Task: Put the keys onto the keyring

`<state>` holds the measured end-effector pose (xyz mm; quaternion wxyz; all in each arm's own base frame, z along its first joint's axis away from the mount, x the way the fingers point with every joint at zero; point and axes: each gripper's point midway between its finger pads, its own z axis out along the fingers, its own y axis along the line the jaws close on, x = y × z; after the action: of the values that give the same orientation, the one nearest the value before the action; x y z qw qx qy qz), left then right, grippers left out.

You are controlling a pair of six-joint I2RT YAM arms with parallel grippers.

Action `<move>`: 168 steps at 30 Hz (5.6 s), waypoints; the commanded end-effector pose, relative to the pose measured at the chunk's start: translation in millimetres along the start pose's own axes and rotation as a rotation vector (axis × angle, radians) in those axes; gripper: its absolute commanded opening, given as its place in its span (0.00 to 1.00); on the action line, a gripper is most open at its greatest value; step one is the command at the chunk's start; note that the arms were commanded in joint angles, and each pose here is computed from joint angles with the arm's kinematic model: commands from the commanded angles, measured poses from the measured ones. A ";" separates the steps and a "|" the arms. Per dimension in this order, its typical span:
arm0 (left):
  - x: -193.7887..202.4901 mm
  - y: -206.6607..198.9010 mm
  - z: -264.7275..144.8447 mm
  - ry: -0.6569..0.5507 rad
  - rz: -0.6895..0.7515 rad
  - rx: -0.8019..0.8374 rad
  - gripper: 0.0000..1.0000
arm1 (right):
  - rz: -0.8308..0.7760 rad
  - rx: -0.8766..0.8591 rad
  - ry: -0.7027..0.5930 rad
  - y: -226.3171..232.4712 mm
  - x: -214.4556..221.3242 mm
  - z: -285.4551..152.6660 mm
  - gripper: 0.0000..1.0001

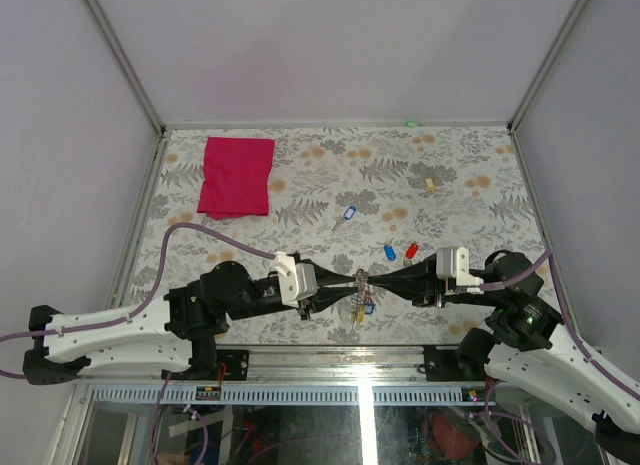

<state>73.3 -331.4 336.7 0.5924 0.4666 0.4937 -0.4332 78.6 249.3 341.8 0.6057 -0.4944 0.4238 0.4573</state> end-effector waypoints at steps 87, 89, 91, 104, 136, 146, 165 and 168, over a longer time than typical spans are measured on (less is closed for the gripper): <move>-19.7 -23.0 -4.6 -0.041 0.148 0.169 0.21 | 0.008 -0.197 -0.035 30.8 -21.0 2.3 0.00; -21.5 -22.0 -4.9 -0.044 0.147 0.164 0.17 | 0.009 -0.199 -0.033 31.3 -20.6 2.0 0.00; -21.7 -20.7 -4.7 -0.043 0.147 0.157 0.14 | 0.011 -0.200 -0.030 31.6 -20.0 1.8 0.00; -16.7 -15.0 -8.3 -0.012 0.140 0.124 0.00 | -0.006 -0.187 -0.045 32.7 -28.4 -3.6 0.00; -20.8 5.3 -6.0 -0.035 -0.046 -0.035 0.00 | -0.060 -0.102 -0.035 19.3 -31.2 -7.3 0.00; -27.2 -1.1 -10.4 -0.064 -0.006 0.010 0.00 | -0.033 -0.035 -0.015 11.0 -24.2 -10.6 0.00; -23.5 1.3 -6.8 0.038 0.080 0.031 0.00 | 0.075 -0.129 0.177 25.4 -6.0 -15.0 0.00; -22.1 0.7 -4.7 0.053 0.084 0.036 0.00 | 0.095 -0.141 0.197 26.2 -5.7 -13.7 0.00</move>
<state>65.2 -328.4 331.2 0.5623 0.5196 0.4966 -0.4089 63.2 240.8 325.7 0.5146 -0.5442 0.4849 0.4514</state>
